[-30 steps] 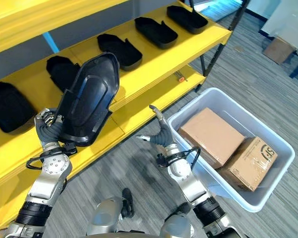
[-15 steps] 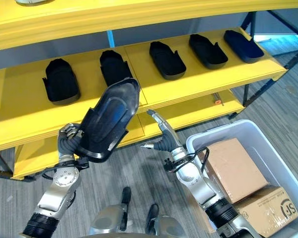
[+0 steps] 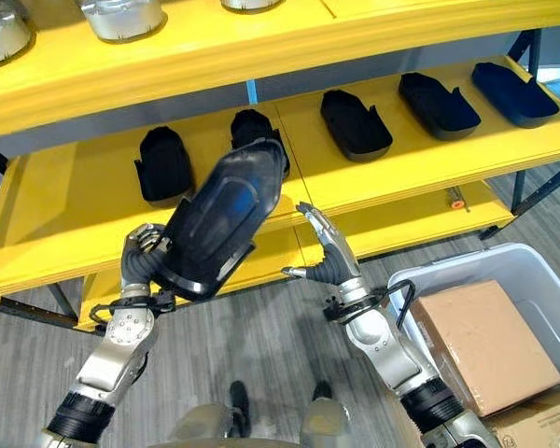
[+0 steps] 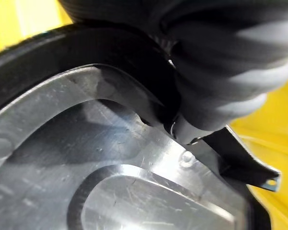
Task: Move parts from the plastic box to the shelf.
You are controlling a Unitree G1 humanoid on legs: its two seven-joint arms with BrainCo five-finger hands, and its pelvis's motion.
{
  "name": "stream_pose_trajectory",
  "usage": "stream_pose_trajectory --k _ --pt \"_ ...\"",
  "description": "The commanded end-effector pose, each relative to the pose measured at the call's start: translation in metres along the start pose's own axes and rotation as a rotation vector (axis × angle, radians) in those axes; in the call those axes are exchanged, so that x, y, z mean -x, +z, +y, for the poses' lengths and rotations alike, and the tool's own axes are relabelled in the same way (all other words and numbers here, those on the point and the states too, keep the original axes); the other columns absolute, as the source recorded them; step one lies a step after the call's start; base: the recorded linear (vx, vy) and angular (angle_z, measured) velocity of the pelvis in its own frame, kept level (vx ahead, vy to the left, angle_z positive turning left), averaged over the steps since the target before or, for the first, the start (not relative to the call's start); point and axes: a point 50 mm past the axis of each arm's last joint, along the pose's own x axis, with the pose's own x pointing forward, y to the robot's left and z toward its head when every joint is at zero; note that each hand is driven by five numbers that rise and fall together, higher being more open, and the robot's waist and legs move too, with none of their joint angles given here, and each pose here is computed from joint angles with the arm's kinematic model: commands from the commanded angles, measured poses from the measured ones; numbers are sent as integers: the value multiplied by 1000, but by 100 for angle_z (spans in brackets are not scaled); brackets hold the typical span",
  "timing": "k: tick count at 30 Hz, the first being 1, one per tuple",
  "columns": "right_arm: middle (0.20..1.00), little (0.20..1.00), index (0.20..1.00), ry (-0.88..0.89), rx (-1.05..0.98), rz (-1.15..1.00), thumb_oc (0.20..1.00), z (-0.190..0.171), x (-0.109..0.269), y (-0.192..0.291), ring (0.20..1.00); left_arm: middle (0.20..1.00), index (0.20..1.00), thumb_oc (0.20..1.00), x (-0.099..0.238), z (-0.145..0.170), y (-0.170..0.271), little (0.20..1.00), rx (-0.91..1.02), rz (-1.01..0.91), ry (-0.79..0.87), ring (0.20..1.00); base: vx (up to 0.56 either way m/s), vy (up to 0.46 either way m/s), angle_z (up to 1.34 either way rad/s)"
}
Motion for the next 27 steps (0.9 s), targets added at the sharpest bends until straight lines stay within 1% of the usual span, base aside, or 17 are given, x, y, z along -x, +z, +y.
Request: stream_pose_trajectory --k 1,5,7,12,15,18,20,23,25,27 --pt "1000 1000 1000 -33 -8 -161 1000 -11 -6 25 1000 200 200 200 -6 9 35 200 125 -201 73 200 66 431 55" --pt "1000 1000 1000 -45 -21 -140 1000 -12 -6 21 1000 200 200 200 -9 3 34 200 107 -191 43 200 96 462 8" --pt "1000 1000 1000 -51 -41 -138 1000 -5 -6 24 1000 200 200 200 -11 0 36 200 87 -188 27 200 131 476 20" --pt "1000 1000 1000 -70 -64 -170 1000 0 -8 35 1000 200 200 200 -13 4 40 200 55 -205 38 200 30 345 16" --pt "1000 1000 1000 -62 -70 -213 1000 3 -14 46 1000 200 200 200 -11 10 41 200 52 -206 79 200 -52 196 -42" --pt "1000 1000 1000 -51 -71 -241 1000 5 -18 52 1000 200 200 200 -10 17 43 200 59 -214 105 200 -10 125 -78" --pt "1000 1000 1000 -54 -67 -244 1000 5 -16 52 1000 200 200 200 -13 16 44 200 62 -209 93 200 69 -11 -32" --pt "1000 1000 1000 -40 -60 -249 1000 6 -15 50 1000 200 200 200 -12 14 42 200 77 -196 78 200 174 -82 26" --pt "1000 1000 1000 -45 -40 -228 1000 6 -14 44 1000 200 200 200 -8 5 36 200 89 -162 45 200 314 -208 30" --pt "1000 1000 1000 -47 -31 -217 1000 5 -13 42 1000 200 200 200 -8 1 34 200 93 -144 41 200 87 -143 110"
